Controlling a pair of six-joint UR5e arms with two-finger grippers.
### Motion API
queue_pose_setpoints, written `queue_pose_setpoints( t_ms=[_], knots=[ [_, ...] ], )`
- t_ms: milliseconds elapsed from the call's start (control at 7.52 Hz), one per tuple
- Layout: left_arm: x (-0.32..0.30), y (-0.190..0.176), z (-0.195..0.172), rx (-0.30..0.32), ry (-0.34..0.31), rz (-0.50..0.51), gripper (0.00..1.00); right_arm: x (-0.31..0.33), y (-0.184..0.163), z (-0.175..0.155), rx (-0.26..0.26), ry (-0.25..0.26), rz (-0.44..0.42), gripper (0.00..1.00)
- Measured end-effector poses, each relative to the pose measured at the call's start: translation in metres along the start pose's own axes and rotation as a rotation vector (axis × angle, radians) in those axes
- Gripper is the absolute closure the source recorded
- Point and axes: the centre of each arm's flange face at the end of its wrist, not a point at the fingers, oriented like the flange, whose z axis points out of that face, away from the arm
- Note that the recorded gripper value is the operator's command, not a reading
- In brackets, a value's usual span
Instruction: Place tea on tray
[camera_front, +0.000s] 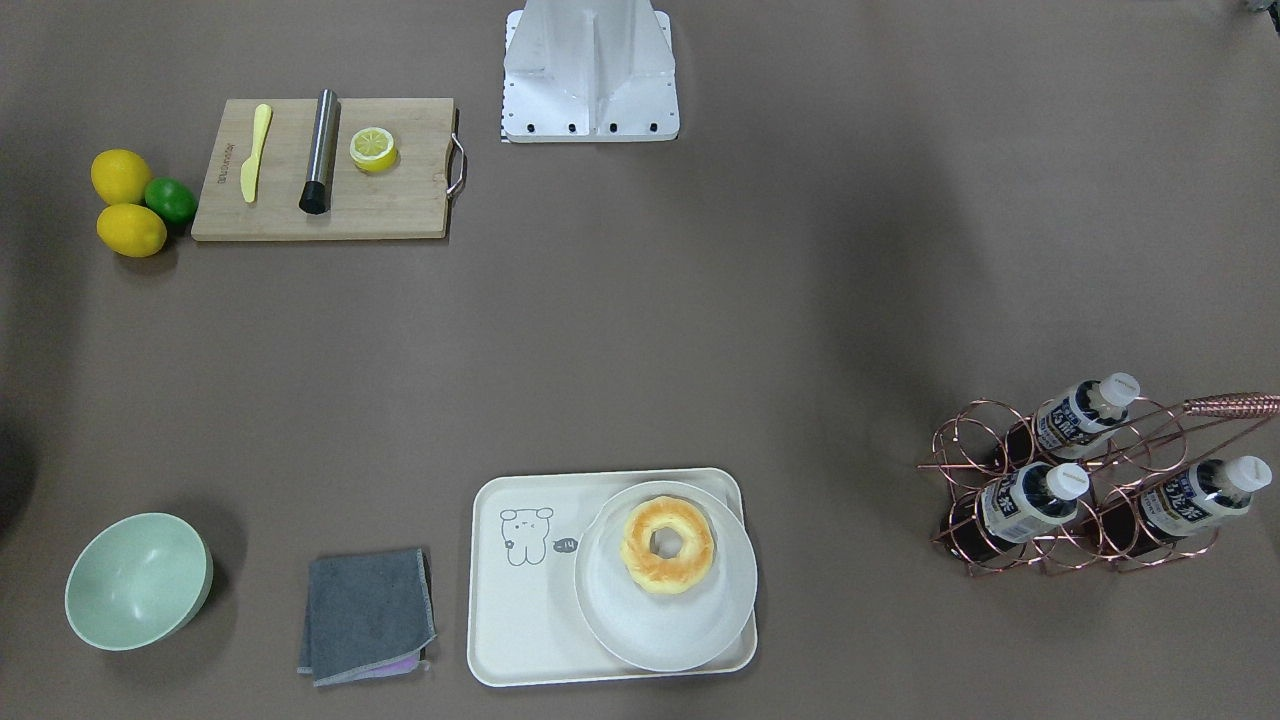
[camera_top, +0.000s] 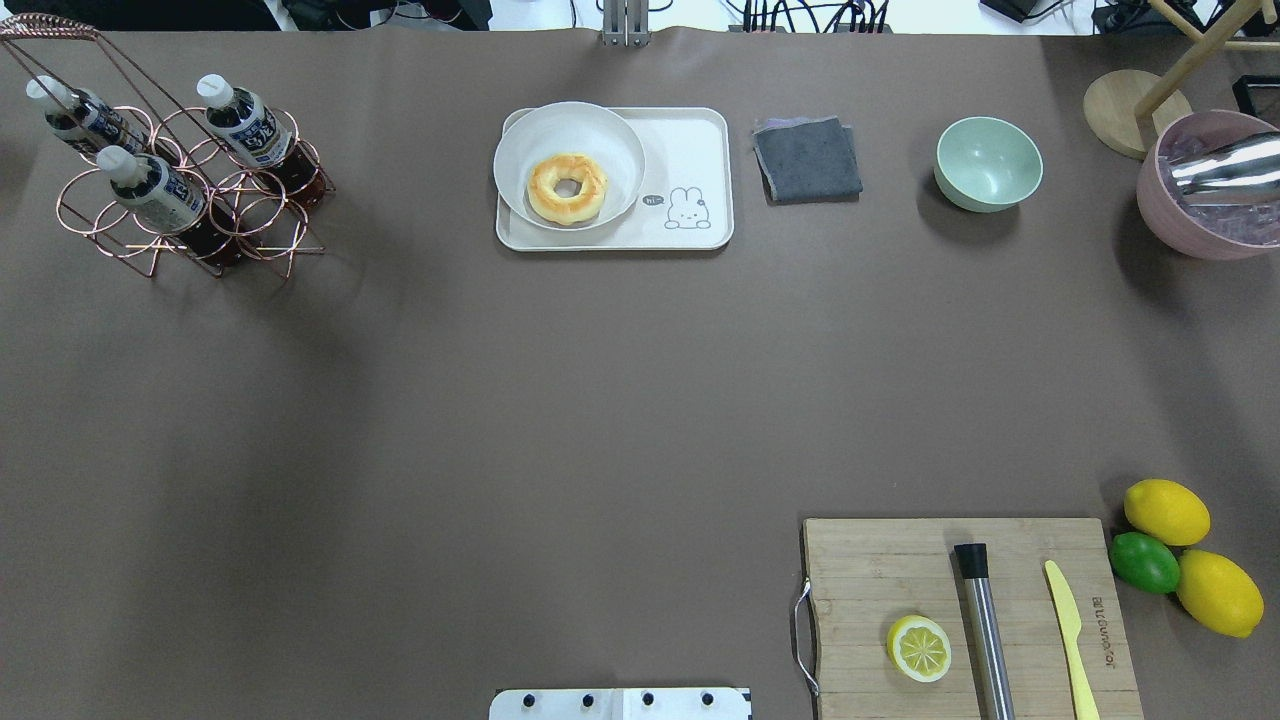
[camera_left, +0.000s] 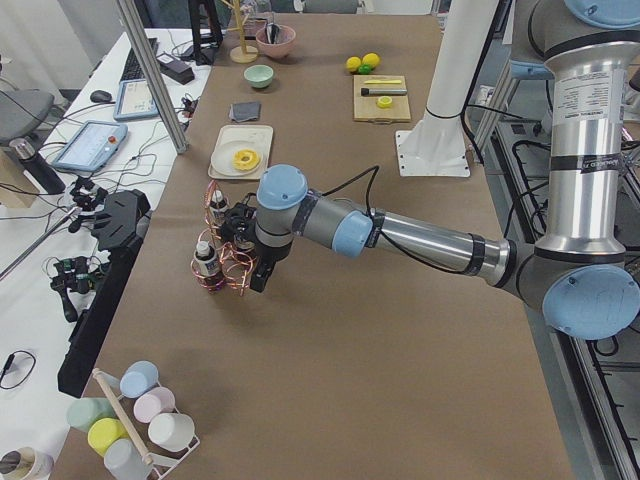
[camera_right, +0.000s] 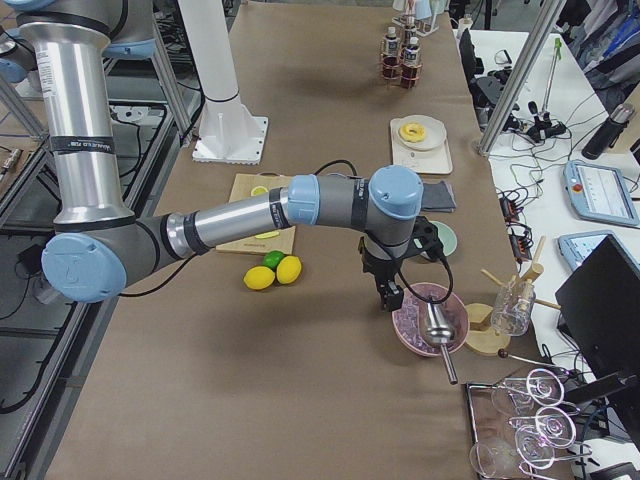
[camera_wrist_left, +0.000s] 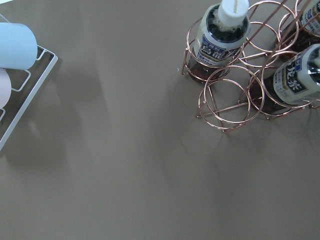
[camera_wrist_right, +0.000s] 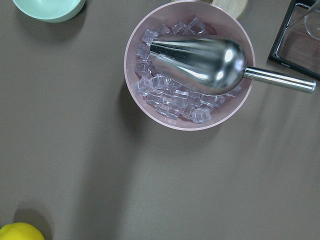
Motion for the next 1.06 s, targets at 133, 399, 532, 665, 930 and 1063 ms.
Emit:
queue_pose_setpoints(
  t_ms=[133, 399, 532, 665, 930, 1063],
  knots=[
    [0.010, -0.003, 0.005, -0.001, 0.010, 0.016, 0.09, 0.000, 0.000, 0.001, -0.002, -0.001, 0.001, 0.00],
    [0.052, -0.018, 0.018, 0.002, 0.040, 0.022, 0.04, 0.002, 0.001, 0.004, -0.007, -0.003, 0.006, 0.00],
    [0.073, -0.027, 0.028, 0.013, 0.051, 0.019, 0.04, 0.003, 0.003, 0.007, -0.010, -0.011, 0.011, 0.00],
    [0.094, -0.043, 0.040, 0.028, 0.045, 0.026, 0.04, 0.004, 0.003, 0.008, -0.009, -0.019, 0.013, 0.00],
    [0.128, -0.072, 0.056, 0.060, 0.007, 0.033, 0.04, 0.002, 0.002, 0.009, -0.001, -0.039, 0.015, 0.00],
    [0.134, -0.085, 0.064, 0.064, -0.004, 0.032, 0.04, 0.002, 0.002, 0.009, 0.002, -0.046, 0.016, 0.00]
  ],
)
